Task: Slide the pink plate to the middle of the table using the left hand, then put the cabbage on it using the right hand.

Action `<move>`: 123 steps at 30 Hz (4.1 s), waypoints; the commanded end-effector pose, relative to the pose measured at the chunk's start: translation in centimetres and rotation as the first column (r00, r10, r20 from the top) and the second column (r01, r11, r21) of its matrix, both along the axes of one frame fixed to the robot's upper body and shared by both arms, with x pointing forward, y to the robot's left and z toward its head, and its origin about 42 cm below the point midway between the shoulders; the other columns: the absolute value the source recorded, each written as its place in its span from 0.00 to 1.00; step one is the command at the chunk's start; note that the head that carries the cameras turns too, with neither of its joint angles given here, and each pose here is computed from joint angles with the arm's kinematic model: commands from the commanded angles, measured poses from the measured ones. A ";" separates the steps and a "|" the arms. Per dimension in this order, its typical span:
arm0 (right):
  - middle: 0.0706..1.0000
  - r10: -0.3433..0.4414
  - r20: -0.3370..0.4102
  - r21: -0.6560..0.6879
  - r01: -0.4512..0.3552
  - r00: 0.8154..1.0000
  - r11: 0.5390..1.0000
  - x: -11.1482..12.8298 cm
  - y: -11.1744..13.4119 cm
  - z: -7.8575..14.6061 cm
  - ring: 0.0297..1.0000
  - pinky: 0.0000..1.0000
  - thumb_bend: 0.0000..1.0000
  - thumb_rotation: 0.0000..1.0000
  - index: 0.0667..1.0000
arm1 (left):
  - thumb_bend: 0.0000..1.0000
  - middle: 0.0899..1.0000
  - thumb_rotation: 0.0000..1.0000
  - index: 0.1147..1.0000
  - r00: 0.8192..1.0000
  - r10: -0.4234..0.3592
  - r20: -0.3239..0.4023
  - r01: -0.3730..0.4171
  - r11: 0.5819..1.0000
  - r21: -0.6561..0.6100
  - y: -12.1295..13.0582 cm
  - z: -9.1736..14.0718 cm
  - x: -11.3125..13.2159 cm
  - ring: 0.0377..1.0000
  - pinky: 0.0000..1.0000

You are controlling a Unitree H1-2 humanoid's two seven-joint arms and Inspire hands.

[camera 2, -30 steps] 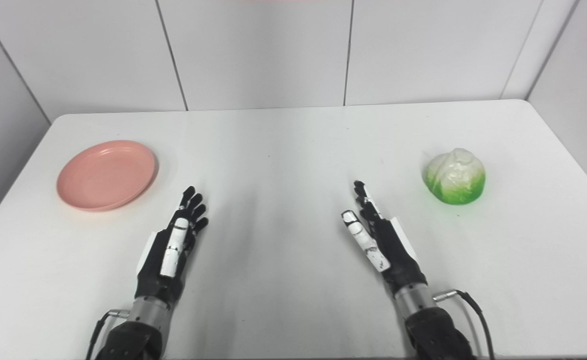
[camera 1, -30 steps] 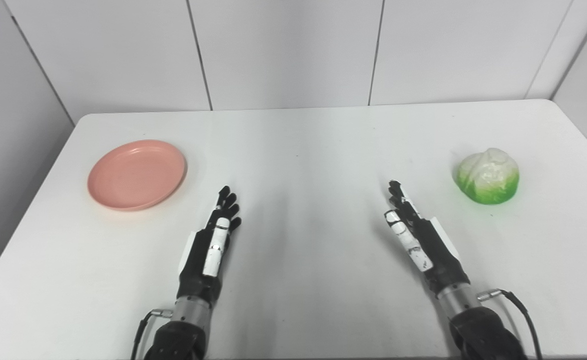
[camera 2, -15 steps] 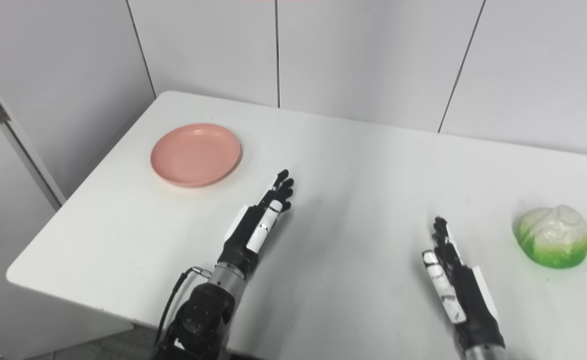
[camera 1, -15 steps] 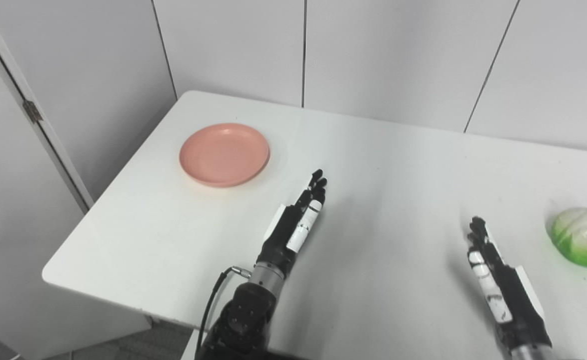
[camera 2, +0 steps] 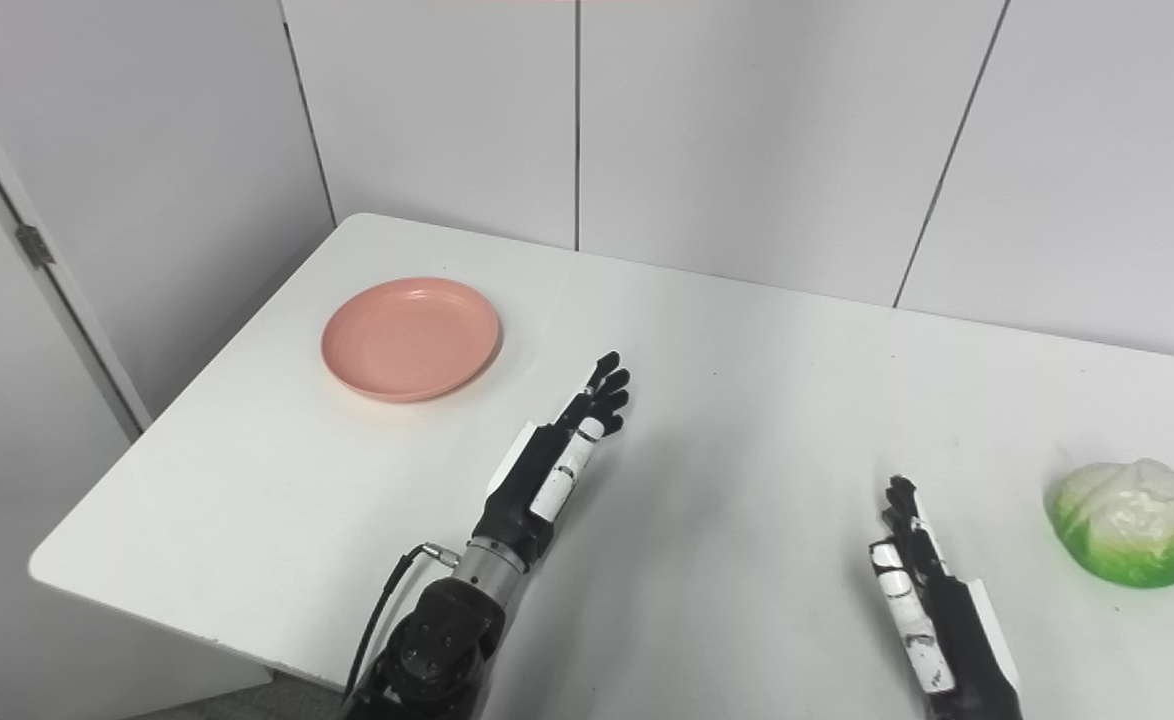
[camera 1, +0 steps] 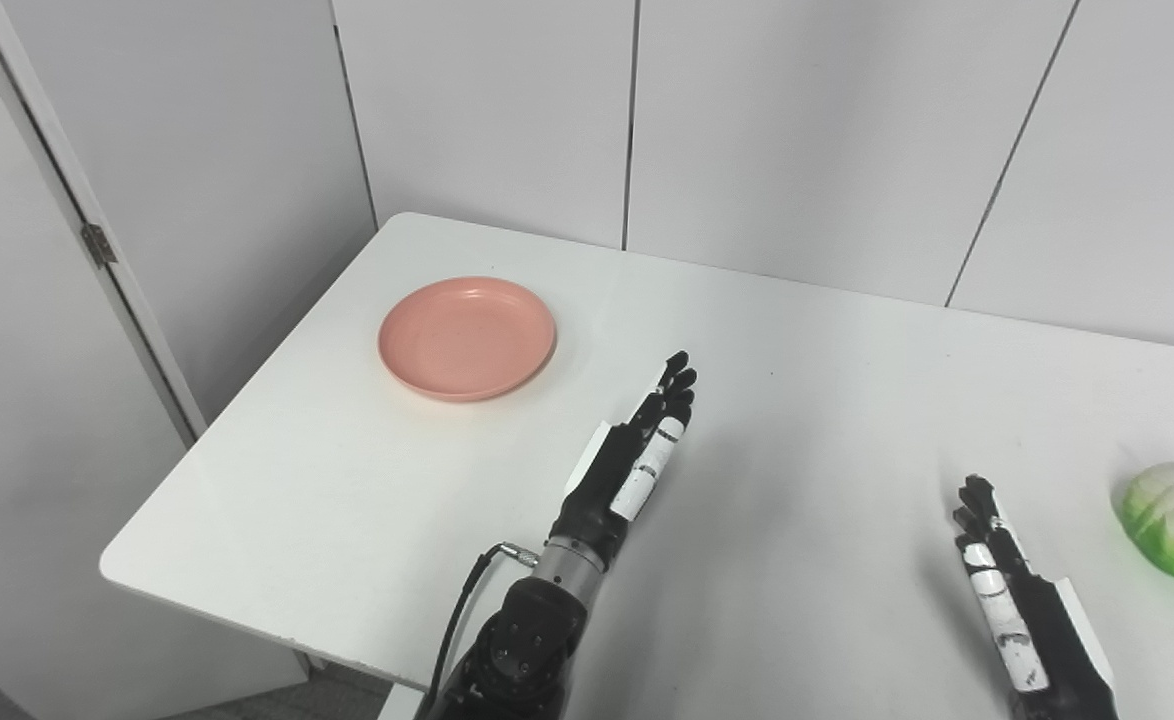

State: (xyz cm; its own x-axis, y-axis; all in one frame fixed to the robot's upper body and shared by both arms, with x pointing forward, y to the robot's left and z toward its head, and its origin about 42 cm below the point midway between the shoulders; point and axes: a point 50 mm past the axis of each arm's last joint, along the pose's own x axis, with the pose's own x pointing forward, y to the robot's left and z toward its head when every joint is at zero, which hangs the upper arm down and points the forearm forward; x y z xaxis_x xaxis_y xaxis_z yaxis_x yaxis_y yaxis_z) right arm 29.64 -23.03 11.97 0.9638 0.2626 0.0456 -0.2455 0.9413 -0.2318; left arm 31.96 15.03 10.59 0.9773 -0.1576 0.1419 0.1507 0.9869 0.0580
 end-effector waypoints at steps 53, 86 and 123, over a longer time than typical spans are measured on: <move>1.00 -0.010 0.047 0.015 0.010 0.999 1.000 0.2 1.1 0.5 1.00 1.00 0.30 1.00 1.00 | 0.46 0.79 1.00 0.78 0.960 0.216 0.180 -0.187 0.968 -0.168 16.9 16.9 5.7 0.80 0.79; 1.00 -0.002 0.025 0.012 0.002 1.000 1.000 -0.3 1.0 1.1 1.00 1.00 0.26 1.00 1.00 | 0.39 0.94 1.00 0.91 0.883 0.468 -0.022 -0.451 0.836 -0.313 30.7 17.7 12.0 0.96 0.96; 1.00 -0.008 0.023 0.025 0.007 1.000 1.000 -0.4 1.0 1.6 1.00 1.00 0.26 1.00 1.00 | 0.39 0.92 1.00 0.92 0.821 0.531 -0.212 -0.571 0.758 -0.314 31.6 8.1 12.1 0.93 0.95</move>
State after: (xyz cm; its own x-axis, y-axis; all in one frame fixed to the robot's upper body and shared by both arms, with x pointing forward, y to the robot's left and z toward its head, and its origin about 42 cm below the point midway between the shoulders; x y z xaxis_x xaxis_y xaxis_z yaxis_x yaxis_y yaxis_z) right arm 29.11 -22.12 12.68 0.9681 0.2449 0.0526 -0.2287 0.9499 -0.2130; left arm 43.15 46.20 16.12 0.8890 0.4421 -0.1195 -0.4572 0.8418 -0.2871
